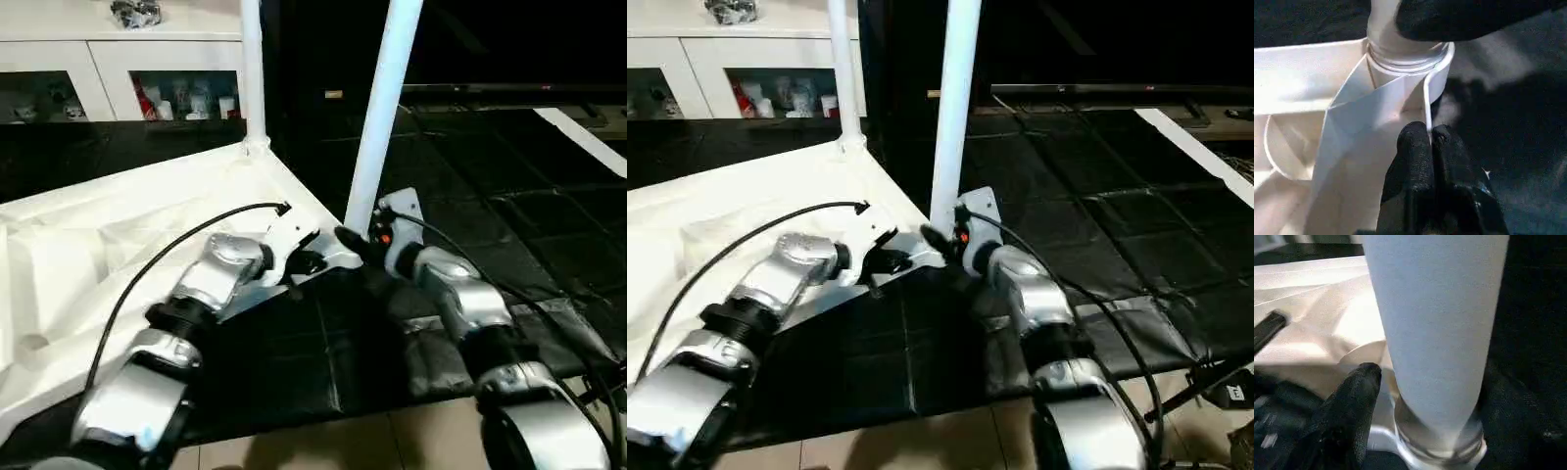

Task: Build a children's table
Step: Rotate leg to tighten

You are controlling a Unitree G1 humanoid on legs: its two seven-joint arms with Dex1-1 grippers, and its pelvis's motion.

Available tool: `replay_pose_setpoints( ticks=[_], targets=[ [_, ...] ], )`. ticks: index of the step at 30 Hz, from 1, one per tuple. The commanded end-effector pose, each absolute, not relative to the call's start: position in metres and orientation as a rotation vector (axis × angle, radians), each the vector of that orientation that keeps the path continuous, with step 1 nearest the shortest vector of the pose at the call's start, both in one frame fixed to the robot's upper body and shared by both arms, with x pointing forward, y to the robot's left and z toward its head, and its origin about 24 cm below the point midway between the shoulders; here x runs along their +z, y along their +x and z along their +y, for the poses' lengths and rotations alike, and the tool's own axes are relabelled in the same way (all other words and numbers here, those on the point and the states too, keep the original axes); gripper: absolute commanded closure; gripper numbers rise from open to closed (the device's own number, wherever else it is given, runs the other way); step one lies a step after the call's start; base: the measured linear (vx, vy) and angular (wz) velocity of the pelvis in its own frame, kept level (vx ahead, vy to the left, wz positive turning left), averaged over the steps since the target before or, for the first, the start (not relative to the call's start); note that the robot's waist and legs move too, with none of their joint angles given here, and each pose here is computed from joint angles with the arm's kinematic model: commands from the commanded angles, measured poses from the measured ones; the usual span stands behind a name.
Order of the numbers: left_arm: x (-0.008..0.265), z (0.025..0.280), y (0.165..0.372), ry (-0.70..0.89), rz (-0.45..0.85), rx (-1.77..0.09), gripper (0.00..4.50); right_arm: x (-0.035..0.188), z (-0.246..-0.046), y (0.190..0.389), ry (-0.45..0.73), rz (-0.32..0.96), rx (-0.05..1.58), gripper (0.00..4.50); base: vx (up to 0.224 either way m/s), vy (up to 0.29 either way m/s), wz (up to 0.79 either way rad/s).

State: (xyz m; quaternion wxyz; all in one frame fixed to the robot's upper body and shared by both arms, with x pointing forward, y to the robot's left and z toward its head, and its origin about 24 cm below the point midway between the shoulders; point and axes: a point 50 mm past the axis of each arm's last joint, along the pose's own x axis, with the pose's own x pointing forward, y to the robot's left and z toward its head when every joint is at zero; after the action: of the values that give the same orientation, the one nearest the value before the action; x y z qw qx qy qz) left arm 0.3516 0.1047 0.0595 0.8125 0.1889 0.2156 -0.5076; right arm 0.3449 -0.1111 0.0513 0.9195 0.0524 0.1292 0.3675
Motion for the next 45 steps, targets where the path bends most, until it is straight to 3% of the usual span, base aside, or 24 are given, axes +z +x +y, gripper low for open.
replay_pose_setpoints(
  ticks=[1,2,4,8,9,15,23,36,41,45],
  targets=[
    [0.070,0.093,0.351,0.458,0.386,-1.171,4.50,0.051,-0.097,0.339,0.113,0.266,0.868,0.96,0.000,0.000,0.00],
    [0.070,0.100,0.345,0.487,0.371,-1.270,4.50,0.054,-0.113,0.331,0.107,0.239,0.957,0.89,0.000,0.000,0.00],
    [0.070,0.102,0.342,0.497,0.359,-1.314,4.50,0.056,-0.119,0.328,0.100,0.235,0.994,0.56,0.000,0.000,0.00],
    [0.070,0.108,0.336,0.513,0.381,-1.409,4.50,0.061,-0.132,0.321,0.073,0.231,1.084,0.51,0.000,0.000,0.00],
    [0.070,0.112,0.331,0.525,0.399,-1.501,4.50,0.065,-0.142,0.317,0.032,0.236,1.157,0.19,0.000,0.000,0.00],
    [0.069,0.121,0.321,0.597,0.466,-1.689,4.50,0.071,-0.153,0.302,-0.060,0.265,1.392,0.19,0.000,0.000,0.00],
    [0.068,0.124,0.316,0.662,0.492,-1.772,4.50,0.067,-0.147,0.294,-0.095,0.329,1.544,0.92,0.000,0.000,0.00],
    [0.069,0.125,0.318,0.664,0.471,-1.766,4.50,0.064,-0.140,0.291,-0.106,0.346,1.609,2.00,0.000,0.000,0.00],
    [0.069,0.124,0.319,0.625,0.462,-1.744,4.50,0.064,-0.139,0.289,-0.080,0.343,1.621,2.40,0.000,0.000,0.00],
    [0.069,0.120,0.323,0.567,0.447,-1.660,4.50,0.065,-0.132,0.287,0.020,0.327,1.582,2.45,0.000,0.000,0.00]
  ],
)
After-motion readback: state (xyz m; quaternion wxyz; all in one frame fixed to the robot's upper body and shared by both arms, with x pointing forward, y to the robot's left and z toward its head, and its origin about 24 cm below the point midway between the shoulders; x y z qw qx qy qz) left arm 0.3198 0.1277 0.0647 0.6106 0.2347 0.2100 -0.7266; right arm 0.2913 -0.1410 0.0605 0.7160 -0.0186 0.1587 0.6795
